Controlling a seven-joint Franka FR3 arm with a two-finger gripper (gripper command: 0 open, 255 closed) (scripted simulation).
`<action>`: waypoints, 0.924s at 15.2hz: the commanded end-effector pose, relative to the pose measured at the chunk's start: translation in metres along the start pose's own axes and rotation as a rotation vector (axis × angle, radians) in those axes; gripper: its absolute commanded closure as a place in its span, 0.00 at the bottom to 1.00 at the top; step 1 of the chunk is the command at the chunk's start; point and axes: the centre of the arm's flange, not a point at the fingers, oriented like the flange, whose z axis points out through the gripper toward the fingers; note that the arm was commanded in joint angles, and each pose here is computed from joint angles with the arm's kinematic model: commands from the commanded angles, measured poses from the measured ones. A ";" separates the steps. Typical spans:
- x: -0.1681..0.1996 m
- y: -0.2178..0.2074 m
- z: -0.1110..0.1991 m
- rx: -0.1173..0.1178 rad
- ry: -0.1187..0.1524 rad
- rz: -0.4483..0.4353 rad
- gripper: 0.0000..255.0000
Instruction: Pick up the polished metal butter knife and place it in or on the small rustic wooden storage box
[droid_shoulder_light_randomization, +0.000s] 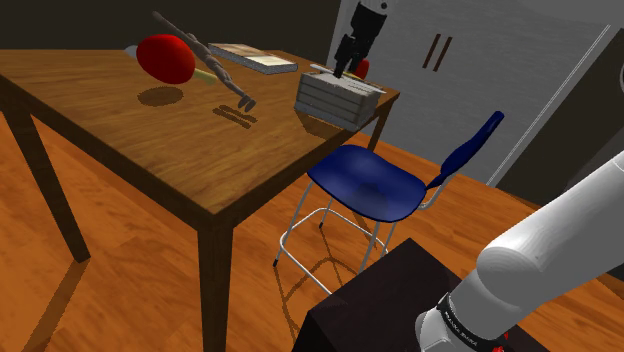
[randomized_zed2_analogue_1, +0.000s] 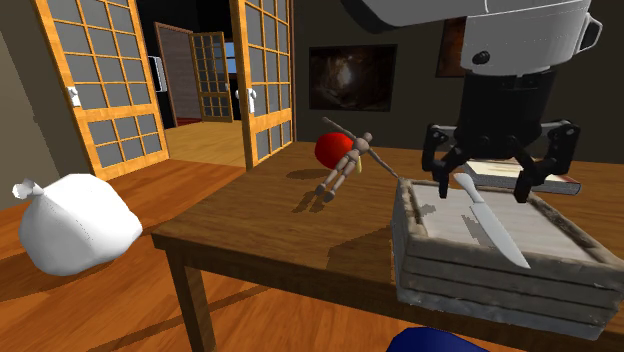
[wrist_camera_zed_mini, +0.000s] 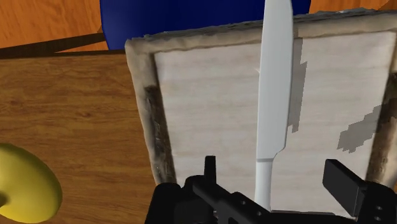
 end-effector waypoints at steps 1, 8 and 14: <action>0.000 0.000 0.000 0.000 -0.001 0.000 0.00; 0.000 0.000 -0.050 0.000 -0.001 0.000 0.00; 0.000 0.000 -0.050 0.000 -0.001 0.000 0.00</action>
